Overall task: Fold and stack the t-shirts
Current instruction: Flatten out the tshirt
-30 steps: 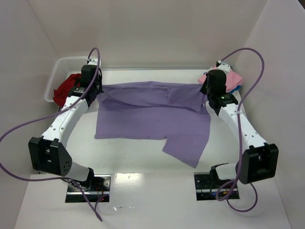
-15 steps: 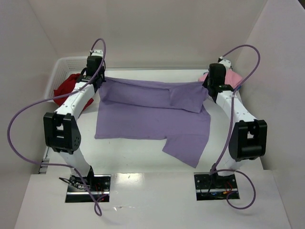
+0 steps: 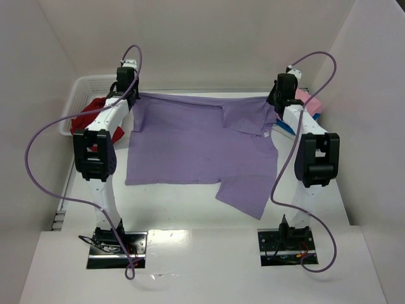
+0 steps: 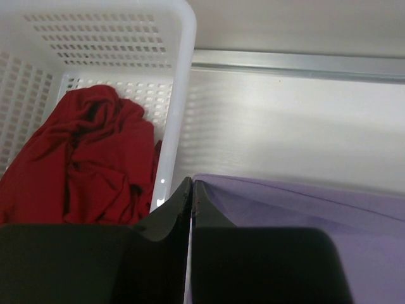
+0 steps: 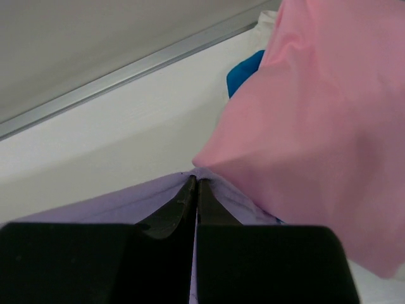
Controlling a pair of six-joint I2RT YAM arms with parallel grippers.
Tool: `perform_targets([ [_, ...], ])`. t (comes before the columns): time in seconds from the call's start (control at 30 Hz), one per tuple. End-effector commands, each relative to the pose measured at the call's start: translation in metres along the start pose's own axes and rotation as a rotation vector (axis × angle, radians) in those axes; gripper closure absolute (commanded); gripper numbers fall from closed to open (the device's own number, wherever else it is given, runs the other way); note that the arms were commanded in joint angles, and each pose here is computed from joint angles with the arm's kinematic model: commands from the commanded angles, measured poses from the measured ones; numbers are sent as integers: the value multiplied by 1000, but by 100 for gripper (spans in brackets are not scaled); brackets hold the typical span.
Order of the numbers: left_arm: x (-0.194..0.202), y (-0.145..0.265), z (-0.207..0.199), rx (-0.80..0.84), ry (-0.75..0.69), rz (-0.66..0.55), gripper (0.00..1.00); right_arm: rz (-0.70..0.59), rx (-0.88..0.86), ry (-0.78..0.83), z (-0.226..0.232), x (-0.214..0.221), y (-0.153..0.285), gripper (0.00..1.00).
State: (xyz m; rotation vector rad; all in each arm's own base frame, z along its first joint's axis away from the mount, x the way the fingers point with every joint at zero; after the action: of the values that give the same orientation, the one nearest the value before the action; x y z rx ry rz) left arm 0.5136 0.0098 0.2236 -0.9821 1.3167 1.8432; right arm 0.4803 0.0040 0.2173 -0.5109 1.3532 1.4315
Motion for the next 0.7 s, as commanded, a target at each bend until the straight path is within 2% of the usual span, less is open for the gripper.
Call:
perform_targets([
  [0.0,-19,-21,7,-29,7,-100,100,-113,-53,-18,12,-30,-15,100],
  [0.1,-20,-34,10,-28,-7,-117,100,-124,-57,-11,17,-34,-29,100],
  [0.23,-19,-51,13,-4,-22,-123,100,-86,-40,7,14,-19,-51,100],
  [0.33,-27,-51,11,28,-20,-142,100,-81,-49,12,21,-15,-57,100],
  [0.6,-16,-63,2,90,-39,-126,100,-54,-59,17,20,-5,-66,98],
  [0.67,-15,-65,-1,118,-42,-122,100,-50,-69,17,21,-4,-66,95],
])
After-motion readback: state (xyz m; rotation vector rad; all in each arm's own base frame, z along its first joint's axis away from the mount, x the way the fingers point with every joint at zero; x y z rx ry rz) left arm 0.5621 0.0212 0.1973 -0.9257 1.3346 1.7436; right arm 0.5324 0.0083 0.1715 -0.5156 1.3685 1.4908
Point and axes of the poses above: each gripper's point midway between its finger pads, its own y axis back along the fingers, its own z axis along the line the jaws close on, x = y × z, the point moved 9 cm from there along y, back along the fingers, and after that the axes turned 3 degrees about -y, right-handed, at the moved point
